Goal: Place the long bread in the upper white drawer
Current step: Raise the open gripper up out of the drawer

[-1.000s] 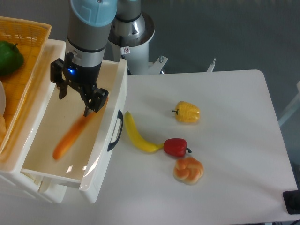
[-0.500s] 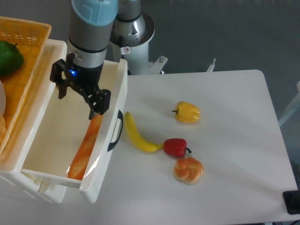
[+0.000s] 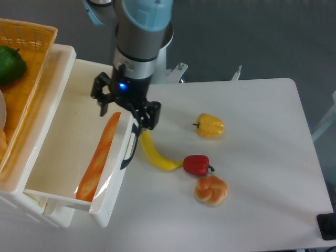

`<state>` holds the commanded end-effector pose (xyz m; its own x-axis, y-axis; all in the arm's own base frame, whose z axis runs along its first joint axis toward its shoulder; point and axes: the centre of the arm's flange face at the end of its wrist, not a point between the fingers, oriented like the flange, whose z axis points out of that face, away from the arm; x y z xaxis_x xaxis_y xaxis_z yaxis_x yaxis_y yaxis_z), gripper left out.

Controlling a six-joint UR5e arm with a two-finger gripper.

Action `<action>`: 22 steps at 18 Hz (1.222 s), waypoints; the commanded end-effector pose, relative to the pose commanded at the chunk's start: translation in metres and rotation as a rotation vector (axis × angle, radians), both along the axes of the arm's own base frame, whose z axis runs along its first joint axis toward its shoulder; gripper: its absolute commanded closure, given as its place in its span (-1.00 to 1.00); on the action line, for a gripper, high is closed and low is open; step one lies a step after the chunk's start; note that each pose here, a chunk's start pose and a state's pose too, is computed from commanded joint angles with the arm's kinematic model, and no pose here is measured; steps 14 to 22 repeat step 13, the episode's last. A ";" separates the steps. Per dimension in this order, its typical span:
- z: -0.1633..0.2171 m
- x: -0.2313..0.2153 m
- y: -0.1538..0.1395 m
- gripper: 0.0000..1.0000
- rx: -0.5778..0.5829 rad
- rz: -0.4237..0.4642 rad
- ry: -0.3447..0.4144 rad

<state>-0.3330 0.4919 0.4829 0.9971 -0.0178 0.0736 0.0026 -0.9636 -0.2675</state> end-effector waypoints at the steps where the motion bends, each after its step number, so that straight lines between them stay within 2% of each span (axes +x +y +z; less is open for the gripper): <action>1: -0.005 -0.010 -0.004 -1.00 -0.030 0.014 0.028; 4: -0.012 -0.019 -0.010 -1.00 -0.104 0.019 0.096; 7: -0.023 -0.030 -0.015 -1.00 -0.198 -0.048 0.166; 9: -0.028 -0.033 -0.015 -1.00 -0.214 -0.076 0.171; 13: -0.036 -0.044 -0.014 -1.00 -0.231 -0.069 0.196; 22: -0.036 -0.044 -0.014 -1.00 -0.231 -0.069 0.196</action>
